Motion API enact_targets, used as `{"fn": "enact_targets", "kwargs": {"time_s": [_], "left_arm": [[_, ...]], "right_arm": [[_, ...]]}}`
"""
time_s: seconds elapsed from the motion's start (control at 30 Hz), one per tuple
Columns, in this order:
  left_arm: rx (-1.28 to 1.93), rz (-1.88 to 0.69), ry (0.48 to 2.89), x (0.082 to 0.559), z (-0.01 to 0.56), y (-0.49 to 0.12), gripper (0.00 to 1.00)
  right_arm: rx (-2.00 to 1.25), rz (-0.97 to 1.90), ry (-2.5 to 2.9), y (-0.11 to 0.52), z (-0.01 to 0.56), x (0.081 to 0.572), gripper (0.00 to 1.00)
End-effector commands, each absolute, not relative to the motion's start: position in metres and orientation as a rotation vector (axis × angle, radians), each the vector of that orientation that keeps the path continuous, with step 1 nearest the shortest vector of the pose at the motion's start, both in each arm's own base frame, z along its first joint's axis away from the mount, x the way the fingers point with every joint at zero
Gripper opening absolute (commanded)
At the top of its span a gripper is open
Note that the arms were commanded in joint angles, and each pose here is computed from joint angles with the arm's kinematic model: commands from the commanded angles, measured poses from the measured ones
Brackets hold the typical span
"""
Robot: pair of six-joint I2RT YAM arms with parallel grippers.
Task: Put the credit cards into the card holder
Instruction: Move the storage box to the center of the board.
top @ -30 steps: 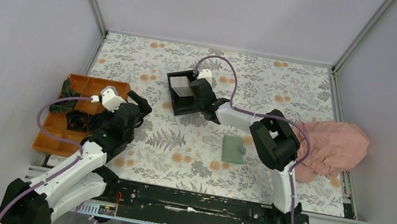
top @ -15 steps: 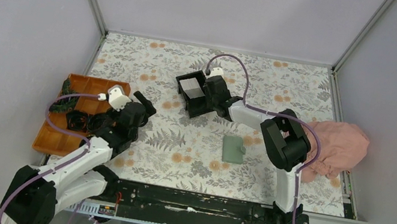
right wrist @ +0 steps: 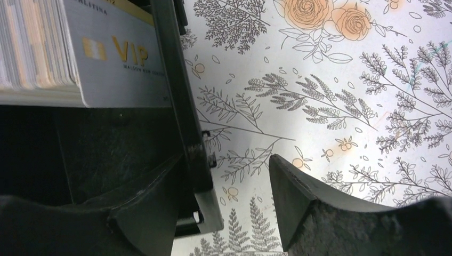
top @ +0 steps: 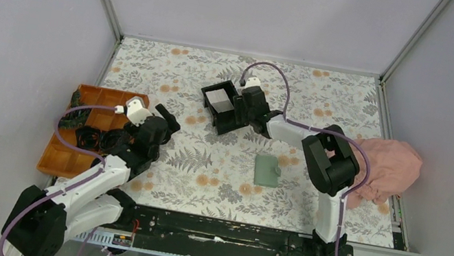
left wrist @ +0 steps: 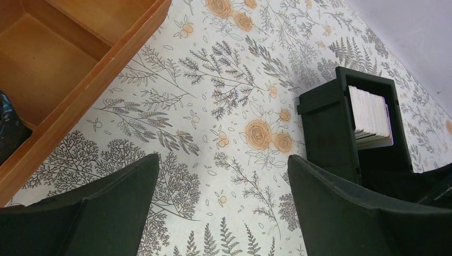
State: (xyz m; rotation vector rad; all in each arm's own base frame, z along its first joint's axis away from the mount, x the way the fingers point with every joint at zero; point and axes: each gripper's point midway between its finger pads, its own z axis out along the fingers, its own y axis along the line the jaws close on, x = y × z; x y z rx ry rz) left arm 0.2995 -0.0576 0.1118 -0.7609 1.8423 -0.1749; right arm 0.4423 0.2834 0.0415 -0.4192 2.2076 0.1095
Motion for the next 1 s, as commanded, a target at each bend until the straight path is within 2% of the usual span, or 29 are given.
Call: {"fn": "enact_targets", "kwargs": {"time_s": [0.0,0.4,0.97], "left_arm": [[-0.736,-0.198,1.799,0.303,0.122,-0.060,0.97],[-0.685,-0.223,1.828,0.305,0.124,-0.075,0.97],[-0.649,-0.257,1.838,0.311,0.128,-0.087,0.96]], "right_arm": [[-0.391,0.204,2.095,0.289,0.099,0.442,0.67],[-0.550,0.304,1.997,0.308,0.161,0.412,0.67],[-0.845,0.355,1.999,0.357,0.132,0.434,0.63]]}}
